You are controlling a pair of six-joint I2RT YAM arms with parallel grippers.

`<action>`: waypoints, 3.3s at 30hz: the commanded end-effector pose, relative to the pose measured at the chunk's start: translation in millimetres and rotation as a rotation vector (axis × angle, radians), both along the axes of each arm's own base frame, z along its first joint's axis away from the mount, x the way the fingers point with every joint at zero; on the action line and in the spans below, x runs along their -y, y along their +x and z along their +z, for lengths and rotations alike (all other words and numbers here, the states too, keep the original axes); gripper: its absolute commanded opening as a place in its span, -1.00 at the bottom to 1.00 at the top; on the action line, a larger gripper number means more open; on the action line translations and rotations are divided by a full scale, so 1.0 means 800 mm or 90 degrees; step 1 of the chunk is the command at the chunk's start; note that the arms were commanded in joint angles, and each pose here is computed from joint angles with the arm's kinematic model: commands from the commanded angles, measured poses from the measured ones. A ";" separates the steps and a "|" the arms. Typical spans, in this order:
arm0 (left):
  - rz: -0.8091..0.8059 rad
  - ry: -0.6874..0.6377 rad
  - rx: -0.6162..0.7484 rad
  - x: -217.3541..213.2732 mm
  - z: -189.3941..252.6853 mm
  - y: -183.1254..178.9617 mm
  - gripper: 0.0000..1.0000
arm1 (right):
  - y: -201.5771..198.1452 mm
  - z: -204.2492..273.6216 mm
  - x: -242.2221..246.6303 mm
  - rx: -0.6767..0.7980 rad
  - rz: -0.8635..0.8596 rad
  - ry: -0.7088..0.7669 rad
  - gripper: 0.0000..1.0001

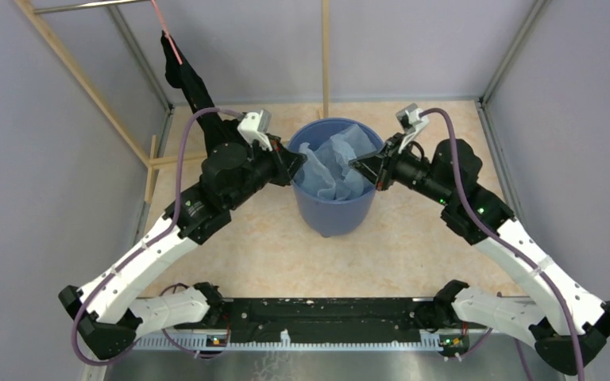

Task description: Put the trash bags into the trash bin

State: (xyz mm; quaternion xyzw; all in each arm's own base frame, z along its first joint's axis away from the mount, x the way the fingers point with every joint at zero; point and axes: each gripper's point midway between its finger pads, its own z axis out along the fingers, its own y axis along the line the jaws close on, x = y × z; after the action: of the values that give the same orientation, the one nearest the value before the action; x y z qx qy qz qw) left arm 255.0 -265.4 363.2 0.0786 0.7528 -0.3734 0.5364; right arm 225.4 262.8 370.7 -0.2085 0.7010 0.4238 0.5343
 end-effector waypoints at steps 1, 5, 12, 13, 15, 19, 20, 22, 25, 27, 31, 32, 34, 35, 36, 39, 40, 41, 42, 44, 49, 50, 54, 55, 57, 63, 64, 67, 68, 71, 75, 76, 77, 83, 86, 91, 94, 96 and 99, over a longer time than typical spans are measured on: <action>0.082 -0.010 0.080 -0.045 0.042 0.003 -1.00 | 0.003 0.050 0.048 0.080 -0.113 0.011 -1.00; 0.123 -0.018 0.100 -0.070 0.052 -0.002 -1.00 | -0.005 0.070 0.068 0.111 -0.143 0.031 -1.00; 0.142 -0.026 0.068 -0.093 0.035 -0.020 -0.48 | -0.037 0.113 0.086 0.173 -0.129 0.113 -1.00; 0.142 -0.026 0.060 -0.095 0.034 -0.023 -0.27 | -0.042 0.120 0.086 0.184 -0.120 0.125 -1.00; 0.137 -0.036 0.054 -0.096 0.038 -0.028 0.22 | -0.052 0.132 0.083 0.204 -0.097 0.146 -1.00; 0.138 -0.020 0.056 -0.093 0.042 -0.023 0.96 | -0.054 0.139 0.080 0.215 -0.086 0.154 -1.00; 0.138 -0.005 0.050 -0.090 0.039 -0.019 0.97 | -0.052 0.138 0.079 0.214 -0.087 0.151 -1.00; 0.120 0.018 0.040 -0.076 0.040 -0.012 0.97 | -0.050 0.134 0.077 0.206 -0.085 0.147 -1.00; 0.074 0.026 0.041 -0.044 0.051 0.000 0.98 | -0.051 0.130 0.073 0.197 -0.076 0.146 -1.00; 0.058 0.030 0.050 -0.029 0.060 0.009 0.98 | -0.051 0.128 0.072 0.192 -0.075 0.149 -1.00; 0.040 0.071 0.076 -0.006 0.063 0.031 0.82 | -0.052 0.126 0.072 0.184 -0.073 0.153 -1.00; 0.042 0.091 0.076 -0.003 0.060 0.037 0.79 | -0.052 0.126 0.072 0.183 -0.073 0.153 -1.00; 0.064 0.134 0.068 -0.003 0.053 0.047 0.78 | -0.051 0.124 0.071 0.178 -0.074 0.153 -1.00; 0.084 0.156 0.067 -0.006 0.049 0.052 0.78 | -0.051 0.123 0.071 0.176 -0.074 0.152 -1.00; 0.101 0.175 0.069 -0.008 0.046 0.054 0.78 | -0.051 0.123 0.071 0.174 -0.073 0.151 -1.00; 0.113 0.193 0.079 -0.006 0.042 0.055 0.80 | -0.050 0.119 0.072 0.170 -0.077 0.148 -1.00; 0.102 0.189 0.081 -0.001 0.041 0.054 0.78 | -0.049 0.118 0.071 0.168 -0.078 0.148 -1.00; 0.093 0.186 0.082 0.004 0.040 0.054 0.74 | -0.048 0.116 0.070 0.166 -0.078 0.146 -1.00; 0.084 0.189 0.082 0.008 0.037 0.054 0.62 | -0.048 0.116 0.070 0.167 -0.078 0.146 -1.00; 0.073 0.211 0.072 0.013 0.026 0.056 0.34 | -0.047 0.115 0.071 0.165 -0.081 0.142 -1.00; 0.135 0.247 0.057 -0.020 0.013 0.057 -0.40 | -0.045 0.112 0.087 0.166 -0.118 0.118 -1.00; 0.142 0.244 0.062 -0.029 0.013 0.053 -0.49 | -0.045 0.111 0.096 0.167 -0.136 0.110 -1.00; 0.159 0.211 0.065 -0.063 0.008 0.028 -0.76 | -0.045 0.091 0.136 0.146 -0.219 0.055 -1.00; 0.161 0.197 0.065 -0.070 0.007 0.021 -0.82 | -0.046 0.083 0.146 0.135 -0.239 0.043 -1.00; 0.163 0.164 0.066 -0.082 0.004 0.006 -0.92 | -0.050 0.062 0.160 0.106 -0.265 0.028 -1.00; 0.151 0.109 0.038 -0.103 -0.035 -0.028 -1.00 | -0.068 0.003 0.167 -0.009 -0.276 0.059 -1.00; 0.152 0.109 0.030 -0.106 -0.041 -0.031 -1.00 | -0.070 -0.005 0.169 -0.025 -0.278 0.061 -1.00; 0.155 0.112 0.008 -0.114 -0.057 -0.040 -1.00 | -0.073 -0.025 0.179 -0.065 -0.307 0.070 -1.00; 0.153 0.114 0.004 -0.115 -0.061 -0.042 -1.00 | -0.074 -0.030 0.184 -0.073 -0.320 0.069 -1.00; 0.164 0.132 -0.008 -0.123 -0.080 -0.043 -1.00 | -0.071 -0.054 0.196 -0.103 -0.358 0.049 -1.00; 0.170 0.157 -0.029 -0.128 -0.104 -0.045 -1.00 | -0.067 -0.100 0.202 -0.155 -0.393 0.015 -1.00; 0.176 0.163 -0.035 -0.131 -0.110 -0.046 -1.00 | -0.068 -0.107 0.202 -0.164 -0.395 0.011 -1.00; 0.181 0.170 -0.040 -0.134 -0.116 -0.046 -1.00 | -0.068 -0.115 0.202 -0.172 -0.397 0.005 -1.00; 0.169 0.200 -0.065 -0.125 -0.154 -0.043 -1.00 | -0.050 -0.164 0.197 -0.198 -0.429 -0.027 -0.83; 0.171 0.227 -0.068 -0.119 -0.175 -0.033 -1.00 | -0.028 -0.184 0.187 -0.182 -0.442 -0.028 -0.84; 0.224 0.260 -0.095 -0.120 -0.203 -0.013 -1.00 | 0.020 -0.209 0.182 -0.125 -0.495 -0.082 -0.83; 0.226 0.257 -0.088 -0.110 -0.205 -0.001 -1.00 | 0.045 -0.217 0.179 -0.091 -0.511 -0.151 -0.74; 0.229 0.255 -0.089 -0.105 -0.205 0.006 -1.00 | 0.058 -0.215 0.177 -0.077 -0.519 -0.196 -0.60; 0.222 0.258 -0.103 -0.100 -0.212 0.011 -0.99 | 0.063 -0.212 0.174 -0.079 -0.507 -0.247 -0.43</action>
State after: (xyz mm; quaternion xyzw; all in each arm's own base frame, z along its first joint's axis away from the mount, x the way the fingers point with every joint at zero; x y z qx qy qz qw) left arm 249.2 -179.5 182.8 0.0451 0.8660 -0.1116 0.4853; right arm 254.3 120.4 155.4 0.0260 0.8534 0.0786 0.5147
